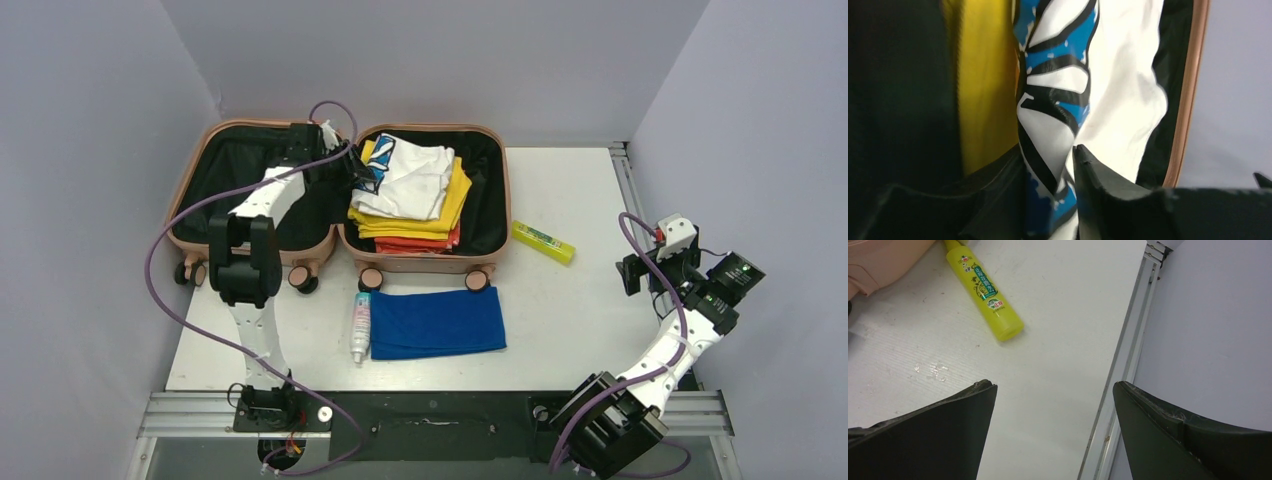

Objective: Pack the luggage
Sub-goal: Place the clothes in the luggage.

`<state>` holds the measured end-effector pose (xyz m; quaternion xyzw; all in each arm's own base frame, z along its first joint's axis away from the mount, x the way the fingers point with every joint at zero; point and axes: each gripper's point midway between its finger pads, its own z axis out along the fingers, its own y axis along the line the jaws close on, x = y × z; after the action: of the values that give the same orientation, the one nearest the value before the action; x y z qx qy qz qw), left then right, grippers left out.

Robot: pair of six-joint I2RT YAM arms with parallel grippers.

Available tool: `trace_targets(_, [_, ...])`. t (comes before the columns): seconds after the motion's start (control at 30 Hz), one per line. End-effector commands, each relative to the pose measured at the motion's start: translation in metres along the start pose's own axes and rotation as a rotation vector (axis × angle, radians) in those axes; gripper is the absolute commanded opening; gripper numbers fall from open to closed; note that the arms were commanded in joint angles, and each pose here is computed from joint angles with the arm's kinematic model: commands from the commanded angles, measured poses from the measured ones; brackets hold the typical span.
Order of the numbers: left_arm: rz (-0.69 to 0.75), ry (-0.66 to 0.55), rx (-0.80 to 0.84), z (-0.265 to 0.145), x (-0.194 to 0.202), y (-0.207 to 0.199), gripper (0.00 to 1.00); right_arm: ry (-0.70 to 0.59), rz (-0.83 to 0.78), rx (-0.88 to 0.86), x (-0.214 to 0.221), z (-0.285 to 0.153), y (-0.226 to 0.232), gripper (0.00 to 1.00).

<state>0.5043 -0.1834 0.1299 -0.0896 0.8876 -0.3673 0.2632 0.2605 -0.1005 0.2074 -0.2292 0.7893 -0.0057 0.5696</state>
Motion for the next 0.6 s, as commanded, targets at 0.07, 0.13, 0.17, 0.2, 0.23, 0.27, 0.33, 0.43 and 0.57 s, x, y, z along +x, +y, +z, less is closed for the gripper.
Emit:
trace_targets(0.07, [0.07, -0.148, 0.082, -0.018, -0.049, -0.033, 0.82, -0.051, -0.04, -0.049, -0.014, 0.002, 0.008, 0.9])
trace_targets(0.13, [0.063, -0.106, 0.085, -0.015, -0.043, -0.031, 0.97, -0.048, -0.077, -0.061, -0.015, 0.001, 0.011, 0.9])
trace_targets(0.17, [0.064, -0.083, 0.082, -0.015, -0.04, -0.03, 0.96, -0.048, -0.092, -0.079, -0.016, 0.0, 0.017, 0.9])
trace_targets(0.2, [0.077, -0.06, 0.084, -0.018, -0.036, -0.032, 0.96, -0.056, -0.117, -0.095, -0.019, 0.001, 0.02, 0.9])
trace_targets(0.23, [0.102, -0.045, 0.092, -0.022, -0.035, -0.035, 0.96, -0.068, -0.156, -0.119, -0.024, 0.001, 0.025, 0.9])
trace_targets(0.27, [0.156, -0.041, 0.125, -0.03, -0.035, -0.045, 0.96, -0.086, -0.192, -0.158, -0.031, 0.002, 0.034, 0.9])
trace_targets(0.33, [0.323, -0.047, 0.234, -0.05, -0.036, -0.074, 0.96, -0.128, -0.241, -0.231, -0.048, 0.005, 0.047, 0.9])
trace_targets(0.43, [0.652, -0.115, 0.32, -0.082, -0.036, -0.107, 0.96, -0.162, -0.23, -0.305, -0.077, 0.018, 0.05, 0.89])
trace_targets(0.57, [1.059, -0.195, 0.122, -0.091, -0.038, -0.106, 0.96, -0.116, -0.208, -0.328, -0.097, 0.046, 0.052, 0.9])
